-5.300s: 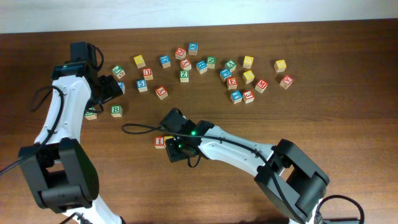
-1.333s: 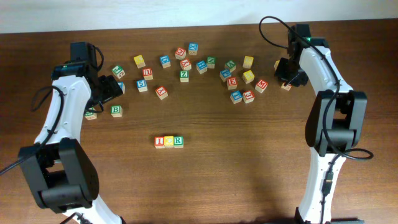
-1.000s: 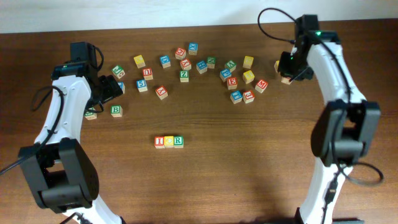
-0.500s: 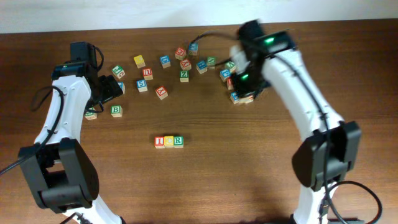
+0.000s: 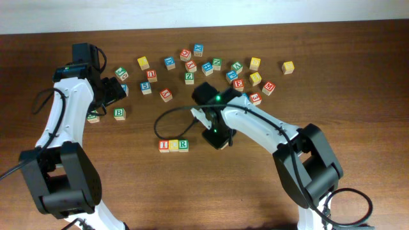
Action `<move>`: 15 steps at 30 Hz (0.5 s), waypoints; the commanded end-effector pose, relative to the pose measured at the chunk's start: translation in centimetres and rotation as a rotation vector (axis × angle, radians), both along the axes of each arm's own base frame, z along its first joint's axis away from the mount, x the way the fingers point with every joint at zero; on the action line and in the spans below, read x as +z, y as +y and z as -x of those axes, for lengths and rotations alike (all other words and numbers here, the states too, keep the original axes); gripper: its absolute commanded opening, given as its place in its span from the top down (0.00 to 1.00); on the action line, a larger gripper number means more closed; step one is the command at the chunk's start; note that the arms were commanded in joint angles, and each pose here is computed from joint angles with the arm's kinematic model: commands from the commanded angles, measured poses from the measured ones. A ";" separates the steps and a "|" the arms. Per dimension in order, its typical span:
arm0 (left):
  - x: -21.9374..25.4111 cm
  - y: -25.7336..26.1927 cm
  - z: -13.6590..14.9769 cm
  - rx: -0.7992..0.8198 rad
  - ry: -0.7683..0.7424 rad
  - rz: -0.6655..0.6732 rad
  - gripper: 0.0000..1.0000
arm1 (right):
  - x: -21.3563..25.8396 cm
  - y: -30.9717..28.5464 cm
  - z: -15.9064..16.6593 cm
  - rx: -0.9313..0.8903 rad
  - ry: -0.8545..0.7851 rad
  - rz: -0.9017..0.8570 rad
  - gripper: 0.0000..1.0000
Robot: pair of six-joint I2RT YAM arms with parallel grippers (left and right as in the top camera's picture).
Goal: Spell out ICRA
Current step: 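Carry the A block forward and set it right of the R block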
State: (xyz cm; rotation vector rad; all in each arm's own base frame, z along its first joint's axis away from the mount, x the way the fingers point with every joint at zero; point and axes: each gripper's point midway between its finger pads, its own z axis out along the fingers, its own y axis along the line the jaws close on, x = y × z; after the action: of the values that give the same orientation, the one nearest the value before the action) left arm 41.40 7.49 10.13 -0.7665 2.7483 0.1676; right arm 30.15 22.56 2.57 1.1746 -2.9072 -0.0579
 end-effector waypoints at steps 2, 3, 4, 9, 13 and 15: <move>-0.3 0.0 0.2 -0.001 0.009 0.001 0.01 | -1.7 -0.9 0.5 0.025 -0.014 0.028 0.78; -0.3 0.0 0.2 -0.001 0.010 0.001 0.01 | -1.7 -0.9 0.5 0.024 -0.016 0.026 0.70; -0.3 0.0 0.2 -0.001 0.009 0.000 0.01 | -1.7 -0.8 0.4 0.024 -0.019 0.024 0.55; -0.3 0.0 0.2 -0.001 0.009 0.000 0.01 | -0.6 -0.2 -0.6 -0.005 -0.049 0.002 0.28; -0.3 0.0 0.2 -0.001 0.009 0.001 0.01 | 3.3 1.7 -3.4 -0.127 -0.123 -0.058 0.04; -0.3 0.0 0.2 -0.001 0.009 0.001 0.01 | 5.3 0.8 -4.8 -0.312 -0.168 -0.028 0.02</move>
State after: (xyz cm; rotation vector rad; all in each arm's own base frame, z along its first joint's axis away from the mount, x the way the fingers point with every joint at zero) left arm 41.41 7.47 10.13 -0.7655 2.7486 0.1676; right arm 32.39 23.57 4.51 1.0720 -3.0334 -0.0497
